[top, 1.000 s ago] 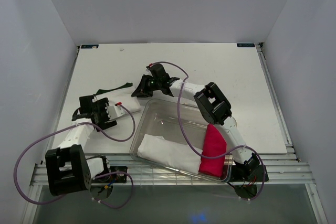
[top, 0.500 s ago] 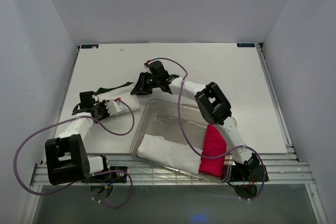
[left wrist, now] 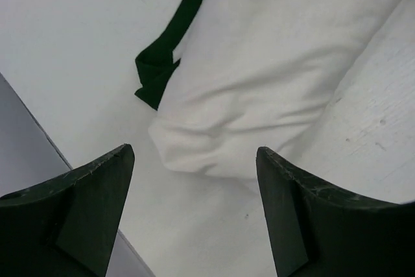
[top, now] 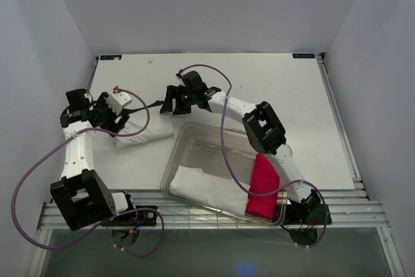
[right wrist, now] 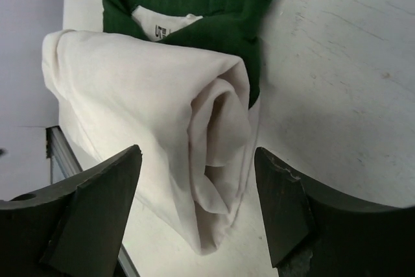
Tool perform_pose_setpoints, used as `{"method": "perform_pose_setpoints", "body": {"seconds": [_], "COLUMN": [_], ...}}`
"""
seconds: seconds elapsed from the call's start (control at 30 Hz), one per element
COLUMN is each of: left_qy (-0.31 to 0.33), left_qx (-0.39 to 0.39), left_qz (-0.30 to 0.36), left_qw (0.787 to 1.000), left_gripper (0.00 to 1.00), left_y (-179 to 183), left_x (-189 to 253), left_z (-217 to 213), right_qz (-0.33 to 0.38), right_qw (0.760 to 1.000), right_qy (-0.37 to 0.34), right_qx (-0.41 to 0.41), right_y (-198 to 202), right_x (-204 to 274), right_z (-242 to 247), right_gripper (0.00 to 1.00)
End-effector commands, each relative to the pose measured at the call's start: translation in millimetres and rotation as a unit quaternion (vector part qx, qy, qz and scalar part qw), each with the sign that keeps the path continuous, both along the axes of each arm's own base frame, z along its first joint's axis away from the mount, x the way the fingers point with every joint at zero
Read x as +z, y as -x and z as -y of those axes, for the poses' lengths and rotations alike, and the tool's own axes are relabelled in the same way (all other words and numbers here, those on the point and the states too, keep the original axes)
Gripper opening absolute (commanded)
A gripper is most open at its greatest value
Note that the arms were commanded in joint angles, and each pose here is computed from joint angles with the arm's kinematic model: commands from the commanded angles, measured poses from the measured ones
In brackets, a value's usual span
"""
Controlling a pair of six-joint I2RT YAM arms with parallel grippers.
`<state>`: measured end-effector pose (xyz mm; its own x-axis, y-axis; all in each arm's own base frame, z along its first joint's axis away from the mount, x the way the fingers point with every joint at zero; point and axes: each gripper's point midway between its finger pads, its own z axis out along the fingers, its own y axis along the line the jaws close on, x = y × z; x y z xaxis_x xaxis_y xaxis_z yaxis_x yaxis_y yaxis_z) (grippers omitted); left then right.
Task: Roll the t-shirts
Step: Roll the T-shirt to the center of the board, then pick up the T-shirt from the center of the board.
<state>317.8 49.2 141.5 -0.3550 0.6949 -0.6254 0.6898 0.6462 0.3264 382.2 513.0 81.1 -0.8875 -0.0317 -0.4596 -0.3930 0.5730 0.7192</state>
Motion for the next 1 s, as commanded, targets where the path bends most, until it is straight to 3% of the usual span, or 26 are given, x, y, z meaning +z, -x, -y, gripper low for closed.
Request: {"method": "perform_pose_setpoints", "body": {"seconds": [0.0, 0.07, 0.17, 0.2, 0.23, 0.33, 0.5, 0.8, 0.9, 0.97], "left_qy": [0.14, 0.154, 0.206, 0.234, 0.248, 0.267, 0.277, 0.289, 0.295, 0.305], "left_qx": [0.048, 0.106, 0.225, 0.276, 0.296, 0.34, 0.372, 0.41, 0.417, 0.417], "left_qz": [-0.033, -0.046, -0.1, -0.133, -0.148, -0.173, -0.128, -0.172, -0.184, -0.187], "left_qw": [0.988, 0.981, 0.947, 0.923, 0.91, 0.885, 0.877, 0.848, 0.84, 0.836], "left_gripper": [0.86, 0.87, 0.88, 0.93, 0.98, 0.98, 0.98, 0.97, 0.96, 0.93], "left_y": [8, 2, -3, -3, -4, -11, -35, -39, -40, -43], "left_x": [20, 15, -8, -23, -29, -48, -47, -95, -109, -111], "left_z": [20, 8, -13, -23, -26, -35, -49, -55, -59, -58], "right_qz": [0.059, 0.06, 0.05, 0.045, 0.039, 0.041, 0.024, 0.003, -0.01, -0.016], "right_qw": [0.998, 0.998, 0.998, 0.999, 0.999, 0.999, 0.998, 0.998, 0.998, 0.999], "right_qy": [0.008, 0.011, 0.002, 0.0, 0.001, 0.029, 0.057, 0.059, 0.053, 0.043], "right_qx": [0.006, 0.012, 0.023, 0.023, 0.018, -0.004, -0.013, 0.011, 0.016, 0.02], "right_y": [-13, -12, -10, -13, -14, -24, -25, -8, -2, 0], "right_x": [31, 24, 18, 12, 9, -7, -35, -62, -68, -69], "right_z": [2, 2, -4, -8, -10, -10, -7, -22, -23, -26], "right_gripper": [0.77, 0.8, 0.82, 0.82, 0.83, 0.83, 0.82, 0.77, 0.73, 0.65]}}
